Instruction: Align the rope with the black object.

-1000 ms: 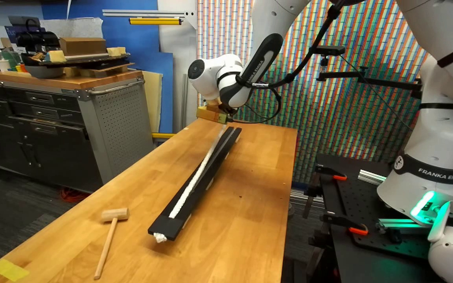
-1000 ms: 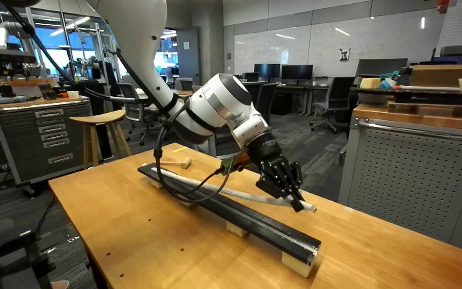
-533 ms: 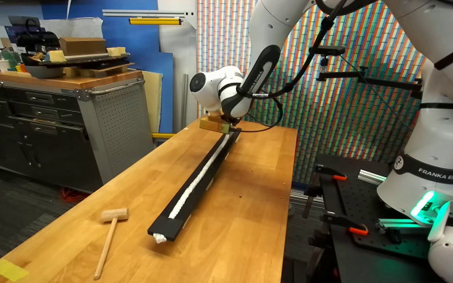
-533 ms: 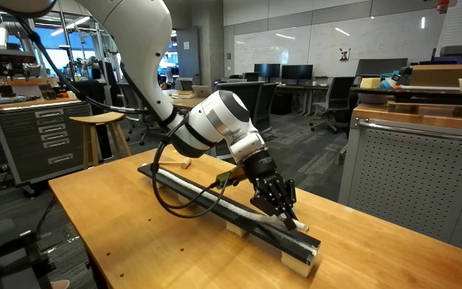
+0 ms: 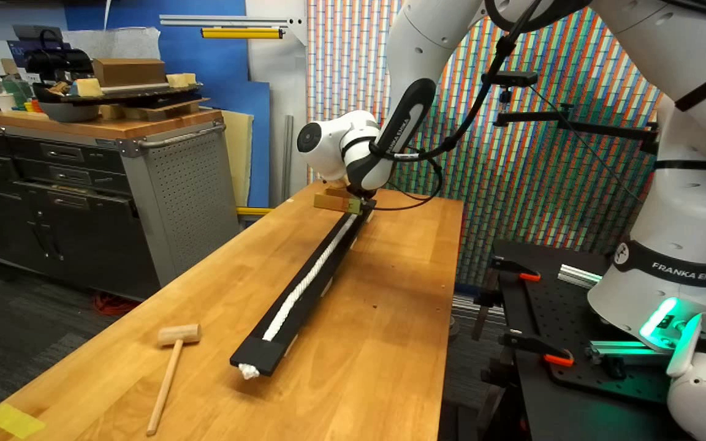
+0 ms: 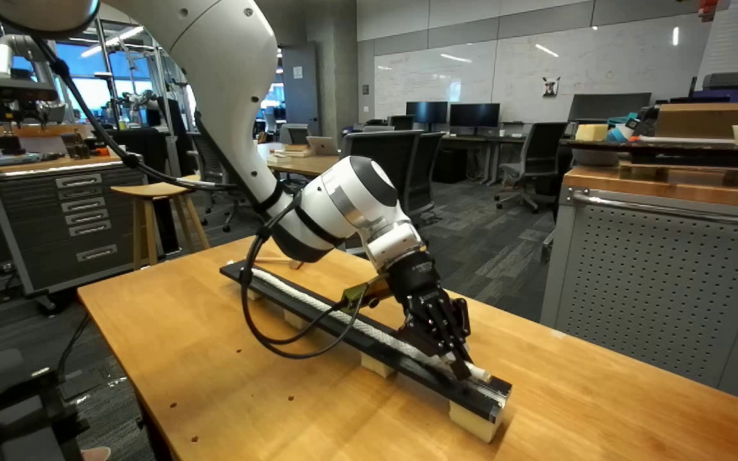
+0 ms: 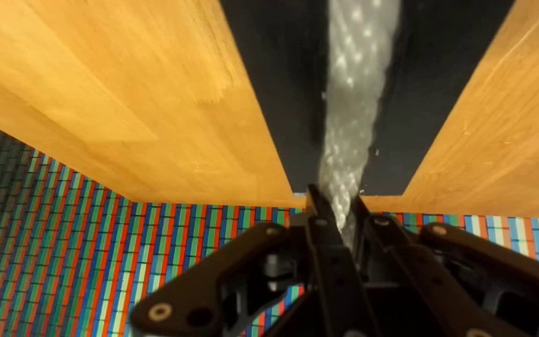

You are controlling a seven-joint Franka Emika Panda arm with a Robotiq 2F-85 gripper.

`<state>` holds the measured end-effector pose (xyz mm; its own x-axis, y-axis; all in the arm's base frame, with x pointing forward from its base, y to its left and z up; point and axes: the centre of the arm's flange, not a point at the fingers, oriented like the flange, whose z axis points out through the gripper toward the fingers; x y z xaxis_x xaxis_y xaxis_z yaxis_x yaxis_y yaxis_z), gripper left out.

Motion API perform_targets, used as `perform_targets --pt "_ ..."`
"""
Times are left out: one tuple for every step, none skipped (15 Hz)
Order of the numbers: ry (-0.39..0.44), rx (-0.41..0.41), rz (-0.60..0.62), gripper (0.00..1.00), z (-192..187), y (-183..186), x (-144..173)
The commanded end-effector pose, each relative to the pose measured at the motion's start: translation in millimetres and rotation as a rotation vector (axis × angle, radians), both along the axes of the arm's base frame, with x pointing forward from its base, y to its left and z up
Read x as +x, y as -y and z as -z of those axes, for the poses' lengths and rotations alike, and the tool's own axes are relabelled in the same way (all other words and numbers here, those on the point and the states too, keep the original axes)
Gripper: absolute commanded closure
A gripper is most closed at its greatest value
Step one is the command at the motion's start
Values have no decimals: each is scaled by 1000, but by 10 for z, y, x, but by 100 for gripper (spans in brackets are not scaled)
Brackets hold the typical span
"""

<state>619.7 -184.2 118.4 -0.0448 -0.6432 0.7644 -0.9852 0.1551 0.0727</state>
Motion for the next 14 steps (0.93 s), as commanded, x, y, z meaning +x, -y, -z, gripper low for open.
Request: perform_targets --pt "-13 2 -62 97 38 81 60" --pt "-12 5 -77 97 44 82 65" --pt "-10 8 -92 97 49 80 70" --pt "-4 5 -112 97 57 82 80" --pt "-5 14 -125 97 65 82 85" --pt "-4 15 -136 97 71 84 89" --pt "-4 18 -143 97 76 90 88" --pt "-3 21 -147 97 73 95 83" --pt "-3 22 -146 97 62 104 67" --pt "0 24 -143 97 52 110 52" --pt "2 22 -138 97 37 116 28" --pt "3 20 -133 97 22 112 -4" --pt "5 18 -130 97 7 93 -43" --pt "12 25 -132 97 -2 72 -68"
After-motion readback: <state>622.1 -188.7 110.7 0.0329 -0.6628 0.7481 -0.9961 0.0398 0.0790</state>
